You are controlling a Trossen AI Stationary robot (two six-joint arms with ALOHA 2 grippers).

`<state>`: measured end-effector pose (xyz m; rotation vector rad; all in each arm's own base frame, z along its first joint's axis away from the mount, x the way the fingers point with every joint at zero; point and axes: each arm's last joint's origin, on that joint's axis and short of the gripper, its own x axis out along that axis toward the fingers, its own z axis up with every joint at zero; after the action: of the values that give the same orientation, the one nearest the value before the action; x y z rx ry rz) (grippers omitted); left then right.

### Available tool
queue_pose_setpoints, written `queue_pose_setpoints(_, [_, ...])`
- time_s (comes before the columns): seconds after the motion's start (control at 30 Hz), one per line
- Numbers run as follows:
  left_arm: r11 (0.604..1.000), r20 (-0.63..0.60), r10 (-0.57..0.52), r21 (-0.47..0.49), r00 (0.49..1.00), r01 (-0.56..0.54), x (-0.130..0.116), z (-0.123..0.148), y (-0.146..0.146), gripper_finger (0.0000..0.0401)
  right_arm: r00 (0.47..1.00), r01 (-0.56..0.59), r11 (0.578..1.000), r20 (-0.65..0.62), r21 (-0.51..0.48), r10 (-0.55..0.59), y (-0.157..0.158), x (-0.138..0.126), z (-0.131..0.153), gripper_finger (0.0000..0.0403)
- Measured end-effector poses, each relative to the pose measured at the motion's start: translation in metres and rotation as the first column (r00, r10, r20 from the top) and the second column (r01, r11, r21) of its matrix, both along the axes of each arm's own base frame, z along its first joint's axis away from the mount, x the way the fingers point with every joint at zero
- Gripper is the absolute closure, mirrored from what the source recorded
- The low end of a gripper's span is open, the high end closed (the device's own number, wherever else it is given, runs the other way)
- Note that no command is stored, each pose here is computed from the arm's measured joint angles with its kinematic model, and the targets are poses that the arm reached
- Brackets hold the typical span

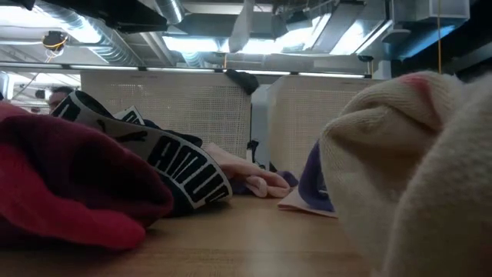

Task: Sort clothes
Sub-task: Put the white sock into the left white laundry bin

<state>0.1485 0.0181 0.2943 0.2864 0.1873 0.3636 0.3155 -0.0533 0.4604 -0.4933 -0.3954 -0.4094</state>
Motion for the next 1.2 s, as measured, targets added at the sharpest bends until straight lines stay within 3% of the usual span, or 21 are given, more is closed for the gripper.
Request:
queue_pose_setpoints(0.23, [1.000, 0.000, 0.000, 0.000, 1.000, 0.000, 0.000, 0.000, 0.000, 0.0207, 0.992, 0.091, 0.995, 0.088, -0.029, -0.088, -0.054, 0.008, -0.011, 0.0389])
queue_pose_setpoints(0.47, [1.000, -0.006, -0.002, 0.016, 1.000, 0.002, 0.000, 0.000, 0.000, 0.0207, 0.996, -0.023, 1.000, 0.088, -0.018, 0.024, -0.083, 0.040, -0.046, 0.0388])
queue_pose_setpoints(0.77, [1.000, -0.009, -0.003, 0.021, 1.000, 0.003, 0.000, 0.000, 0.000, 0.0207, 0.984, -0.170, 0.983, 0.041, -0.063, 0.173, -0.088, 0.076, -0.038, 0.0388])
queue_pose_setpoints(1.0, [1.000, -0.015, -0.003, 0.018, 1.000, 0.003, 0.000, -0.001, 0.000, 0.0207, 0.990, -0.019, 0.996, -0.136, 0.084, 0.030, -0.100, 0.094, -0.061, 0.0388])
queue_pose_setpoints(1.2, [1.000, -0.011, -0.002, 0.018, 1.000, 0.003, 0.000, 0.000, 0.000, 0.0207, 0.952, 0.160, 0.972, -0.289, 0.171, -0.106, -0.108, 0.103, -0.086, 0.0388])
